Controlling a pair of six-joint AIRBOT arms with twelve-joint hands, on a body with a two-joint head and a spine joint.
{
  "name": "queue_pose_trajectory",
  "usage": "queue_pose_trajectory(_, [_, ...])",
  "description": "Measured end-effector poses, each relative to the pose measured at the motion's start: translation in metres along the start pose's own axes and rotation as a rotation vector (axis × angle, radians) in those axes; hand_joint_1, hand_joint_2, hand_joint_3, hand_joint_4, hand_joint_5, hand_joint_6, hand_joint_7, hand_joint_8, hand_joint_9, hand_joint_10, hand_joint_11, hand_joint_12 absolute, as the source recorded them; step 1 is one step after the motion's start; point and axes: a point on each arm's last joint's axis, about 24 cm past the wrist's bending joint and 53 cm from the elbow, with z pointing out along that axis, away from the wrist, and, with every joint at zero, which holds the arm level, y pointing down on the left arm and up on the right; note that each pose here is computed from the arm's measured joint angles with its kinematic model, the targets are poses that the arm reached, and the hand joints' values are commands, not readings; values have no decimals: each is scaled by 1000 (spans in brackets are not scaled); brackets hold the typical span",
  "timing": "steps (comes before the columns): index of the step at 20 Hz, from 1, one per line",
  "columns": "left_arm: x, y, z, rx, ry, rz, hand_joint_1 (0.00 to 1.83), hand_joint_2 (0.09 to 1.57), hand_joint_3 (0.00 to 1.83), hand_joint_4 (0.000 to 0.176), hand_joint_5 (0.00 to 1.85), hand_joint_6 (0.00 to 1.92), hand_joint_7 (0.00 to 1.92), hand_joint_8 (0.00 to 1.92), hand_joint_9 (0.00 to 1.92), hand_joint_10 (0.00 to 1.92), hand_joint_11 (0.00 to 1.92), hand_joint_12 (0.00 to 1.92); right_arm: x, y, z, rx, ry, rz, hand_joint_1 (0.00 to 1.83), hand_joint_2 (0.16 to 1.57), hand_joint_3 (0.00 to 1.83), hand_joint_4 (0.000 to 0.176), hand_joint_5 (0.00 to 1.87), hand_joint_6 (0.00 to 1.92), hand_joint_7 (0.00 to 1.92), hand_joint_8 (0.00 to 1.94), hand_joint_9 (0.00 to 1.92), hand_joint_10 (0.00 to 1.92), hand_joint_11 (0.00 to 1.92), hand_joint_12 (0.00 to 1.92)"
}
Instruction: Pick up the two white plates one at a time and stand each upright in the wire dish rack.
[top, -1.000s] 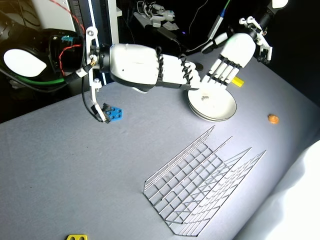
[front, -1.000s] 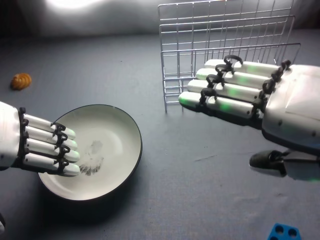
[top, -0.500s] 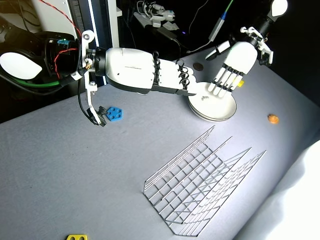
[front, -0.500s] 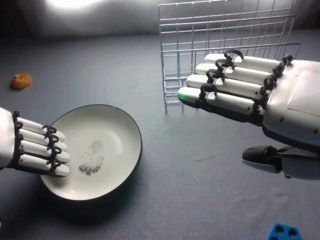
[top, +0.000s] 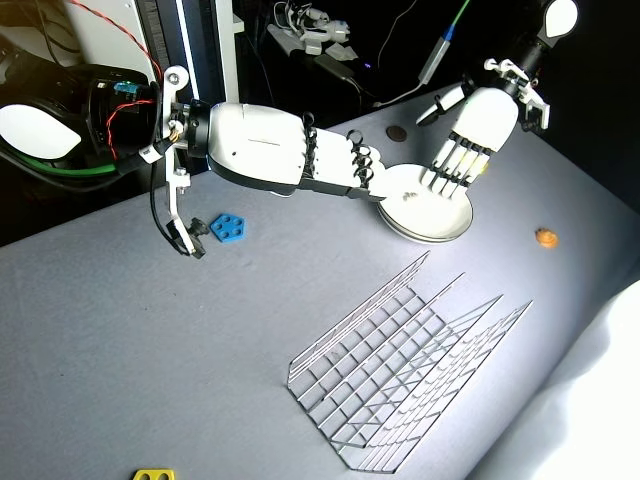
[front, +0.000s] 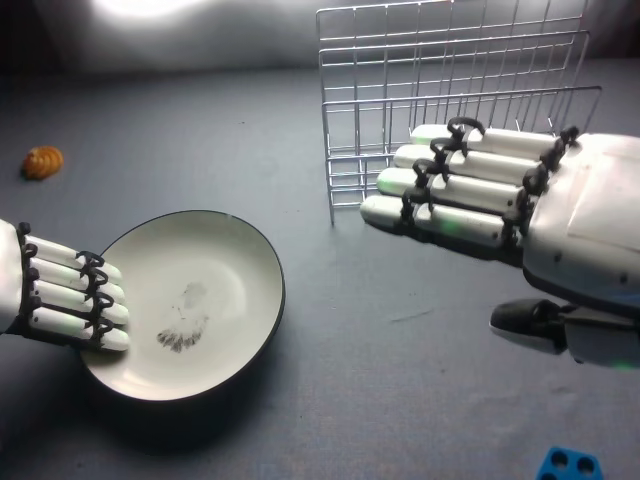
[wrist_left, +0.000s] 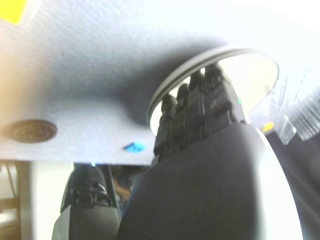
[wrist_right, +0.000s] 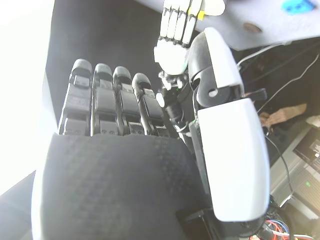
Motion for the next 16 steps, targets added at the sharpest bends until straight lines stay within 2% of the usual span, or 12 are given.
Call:
queue_pose_trajectory(1, [0,0,0,1,-1,-4,0,1073,0,0,78,1,46,3,34,1,0,153,3,-1,-1,3,8,-6,925,1247,22,0,11,2,0,0,0,0,0,0])
queue_pose_trajectory(5, [4,0,1,-1,7,-7,0,1070,0,0,86,4,51,4,37,3,0,154,11,2,3,-4,23,-32,941,1251,19,0,22,7,0,0,0,0,0,0])
queue_pose_trajectory(9, [3,-12,9,21,2,-12,0,1078,0,0,73,0,55,0,50,2,0,180,18,4,10,-22,25,-41,1008,1235,5,0,27,8,0,0,0,0,0,0])
queue_pose_trajectory(11, [2,-20,16,34,-3,-15,0,1090,3,0,51,0,31,0,23,1,0,105,22,1,15,-22,29,-61,996,1222,0,0,0,0,0,0,0,0,0,0])
queue_pose_trajectory(12, [1,-23,19,40,-6,-15,0,1103,0,0,93,4,71,2,59,1,0,205,23,0,16,-19,28,-67,992,1222,0,0,0,0,0,0,0,0,0,0])
queue_pose_trajectory(16, [-8,-40,32,74,-36,-26,0,1100,0,0,54,5,47,7,51,8,0,197,22,-4,23,-6,20,-60,981,1219,0,0,0,0,0,0,0,0,0,0])
